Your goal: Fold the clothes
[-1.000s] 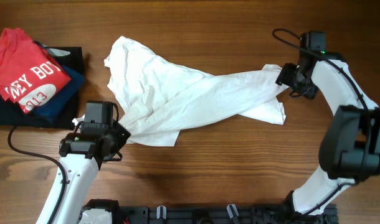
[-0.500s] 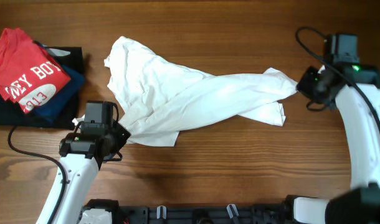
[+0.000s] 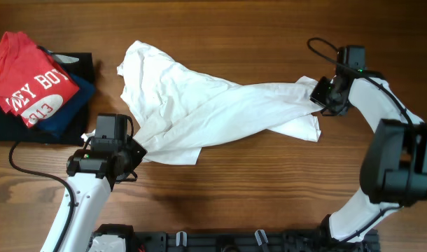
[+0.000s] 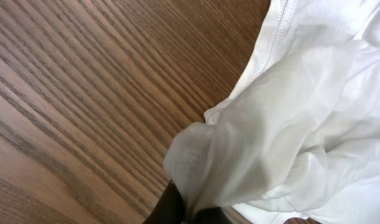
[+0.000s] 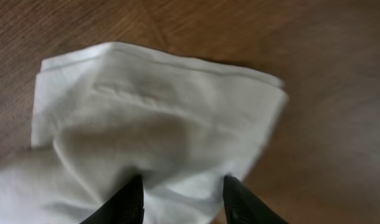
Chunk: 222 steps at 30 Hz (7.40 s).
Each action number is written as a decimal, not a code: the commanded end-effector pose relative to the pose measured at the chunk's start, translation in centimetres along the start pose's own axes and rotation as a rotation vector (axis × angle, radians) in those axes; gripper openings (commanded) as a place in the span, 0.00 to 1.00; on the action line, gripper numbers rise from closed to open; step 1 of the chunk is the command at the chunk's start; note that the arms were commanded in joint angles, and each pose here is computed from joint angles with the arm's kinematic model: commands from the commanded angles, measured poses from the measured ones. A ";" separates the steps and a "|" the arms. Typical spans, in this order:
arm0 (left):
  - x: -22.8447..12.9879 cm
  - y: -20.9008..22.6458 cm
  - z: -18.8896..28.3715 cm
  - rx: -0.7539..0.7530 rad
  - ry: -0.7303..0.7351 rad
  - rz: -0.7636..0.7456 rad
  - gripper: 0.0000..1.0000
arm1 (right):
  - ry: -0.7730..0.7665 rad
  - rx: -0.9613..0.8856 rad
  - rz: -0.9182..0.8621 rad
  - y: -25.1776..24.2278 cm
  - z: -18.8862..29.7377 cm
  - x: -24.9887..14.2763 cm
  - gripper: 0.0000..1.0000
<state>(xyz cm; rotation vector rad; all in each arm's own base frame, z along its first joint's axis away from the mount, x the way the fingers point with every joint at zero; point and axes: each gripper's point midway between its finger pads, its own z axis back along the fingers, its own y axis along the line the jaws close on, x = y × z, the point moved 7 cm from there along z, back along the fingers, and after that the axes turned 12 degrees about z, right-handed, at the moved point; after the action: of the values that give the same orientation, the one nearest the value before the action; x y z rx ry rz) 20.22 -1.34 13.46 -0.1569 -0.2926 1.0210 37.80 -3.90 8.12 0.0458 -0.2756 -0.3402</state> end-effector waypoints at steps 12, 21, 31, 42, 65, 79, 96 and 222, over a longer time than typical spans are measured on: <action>0.3 0.1 -0.1 0.007 -0.022 -0.009 0.04 | 0.098 -0.160 0.012 -3.6 11.7 -4.1 0.04; 0.3 0.2 -0.1 0.011 -0.021 -0.009 0.04 | 0.397 0.094 0.183 -1.7 13.8 -9.5 0.04; 0.4 -0.1 -0.1 -0.002 -0.027 -0.009 0.04 | 0.515 -0.048 0.149 -3.2 13.9 -10.9 0.04; 0.4 -0.1 -0.1 -0.002 -0.027 -0.009 0.04 | 0.645 -0.351 -0.099 -7.0 8.0 -9.8 0.04; 0.3 0.2 -0.1 0.011 -0.019 -0.010 0.05 | 0.564 -0.167 -0.033 -5.3 -0.3 -6.8 0.06; 0.3 0.2 -0.1 0.011 -0.019 -0.010 0.09 | 0.236 0.052 -0.127 -7.2 7.2 -2.8 0.33; 0.3 0.2 -0.1 0.010 -0.016 -0.010 0.09 | 0.155 0.311 -0.259 -7.3 -0.3 -7.8 0.32; 7.7 -6.3 20.5 -0.315 -0.336 -0.204 0.04 | -0.416 0.071 -0.041 -7.2 34.2 -6.1 0.04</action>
<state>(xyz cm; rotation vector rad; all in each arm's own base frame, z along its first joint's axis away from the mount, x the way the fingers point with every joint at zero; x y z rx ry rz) 23.52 0.32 31.55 -0.2527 -0.6432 0.8072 21.74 -9.27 34.40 0.0823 -0.5661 -0.3970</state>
